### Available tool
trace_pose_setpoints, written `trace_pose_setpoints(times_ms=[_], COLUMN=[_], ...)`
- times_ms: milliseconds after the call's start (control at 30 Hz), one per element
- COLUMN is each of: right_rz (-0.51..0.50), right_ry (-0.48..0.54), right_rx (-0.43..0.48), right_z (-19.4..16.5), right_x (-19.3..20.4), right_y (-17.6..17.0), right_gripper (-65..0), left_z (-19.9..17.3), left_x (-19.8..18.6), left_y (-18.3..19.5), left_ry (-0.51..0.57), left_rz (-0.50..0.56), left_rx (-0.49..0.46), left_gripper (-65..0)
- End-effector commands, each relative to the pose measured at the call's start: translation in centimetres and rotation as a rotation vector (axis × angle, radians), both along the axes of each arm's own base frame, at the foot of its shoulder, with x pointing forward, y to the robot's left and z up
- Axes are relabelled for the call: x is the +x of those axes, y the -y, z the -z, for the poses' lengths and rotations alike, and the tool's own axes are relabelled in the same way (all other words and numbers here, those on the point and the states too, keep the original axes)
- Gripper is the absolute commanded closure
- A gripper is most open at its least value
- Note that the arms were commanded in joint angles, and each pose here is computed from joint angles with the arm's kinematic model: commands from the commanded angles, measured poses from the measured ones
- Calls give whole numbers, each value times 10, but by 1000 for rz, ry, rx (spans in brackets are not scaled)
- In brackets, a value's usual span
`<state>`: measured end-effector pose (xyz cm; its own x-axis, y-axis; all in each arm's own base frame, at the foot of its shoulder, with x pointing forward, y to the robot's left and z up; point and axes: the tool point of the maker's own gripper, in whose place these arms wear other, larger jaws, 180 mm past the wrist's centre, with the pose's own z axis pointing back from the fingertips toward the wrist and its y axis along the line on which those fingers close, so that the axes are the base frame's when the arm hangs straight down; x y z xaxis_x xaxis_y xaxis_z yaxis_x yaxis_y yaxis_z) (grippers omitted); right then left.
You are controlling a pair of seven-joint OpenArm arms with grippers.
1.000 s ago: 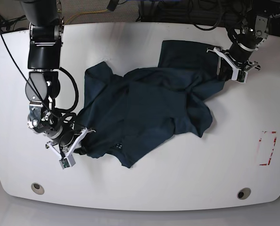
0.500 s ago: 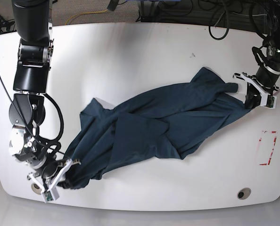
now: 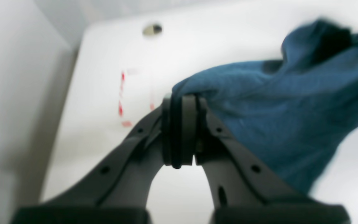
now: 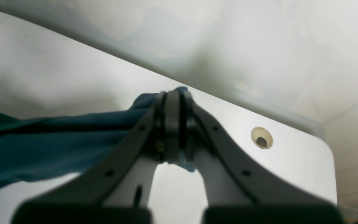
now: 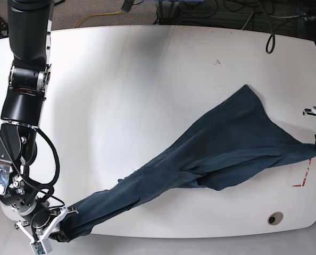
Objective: Fold the T-shirt properly
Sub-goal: 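Pull the grippers apart to stretch the shirt out lengthwise, then release with the right gripper and regrasp the shirt near its hem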
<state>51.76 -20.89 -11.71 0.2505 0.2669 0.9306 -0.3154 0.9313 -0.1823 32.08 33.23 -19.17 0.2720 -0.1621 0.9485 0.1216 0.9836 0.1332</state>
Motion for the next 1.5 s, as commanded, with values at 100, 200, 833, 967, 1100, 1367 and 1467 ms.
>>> trace_pose_setpoints(times_ms=[100, 200, 833, 967, 1100, 1367, 1467], right_rz=[10, 18, 107, 171, 187, 190, 207], right_ry=[71, 28, -283, -319, -387, -475, -501], right_rx=[-2, -10, 34, 99, 101, 117, 134], right_z=[-26, -4, 165, 186, 213, 252, 262], right_x=[1, -6, -107, -126, -148, -186, -198], right_y=[7, 13, 44, 55, 58, 54, 54], right_gripper=[0, 0, 0, 0, 0, 0, 0], left_z=[-24, -20, 104, 126, 151, 175, 178], left_x=[6, 5, -69, -91, -117, -145, -152], left_y=[-3, -4, 15, 9, 3, -20, -34], left_ry=[50, 43, -224, -274, -348, -424, -437], left_rz=[31, 27, 69, 55, 61, -31, -75], left_rx=[0, -5, 0, 34, 75, 108, 100], left_gripper=[0, 0, 0, 0, 0, 0, 0])
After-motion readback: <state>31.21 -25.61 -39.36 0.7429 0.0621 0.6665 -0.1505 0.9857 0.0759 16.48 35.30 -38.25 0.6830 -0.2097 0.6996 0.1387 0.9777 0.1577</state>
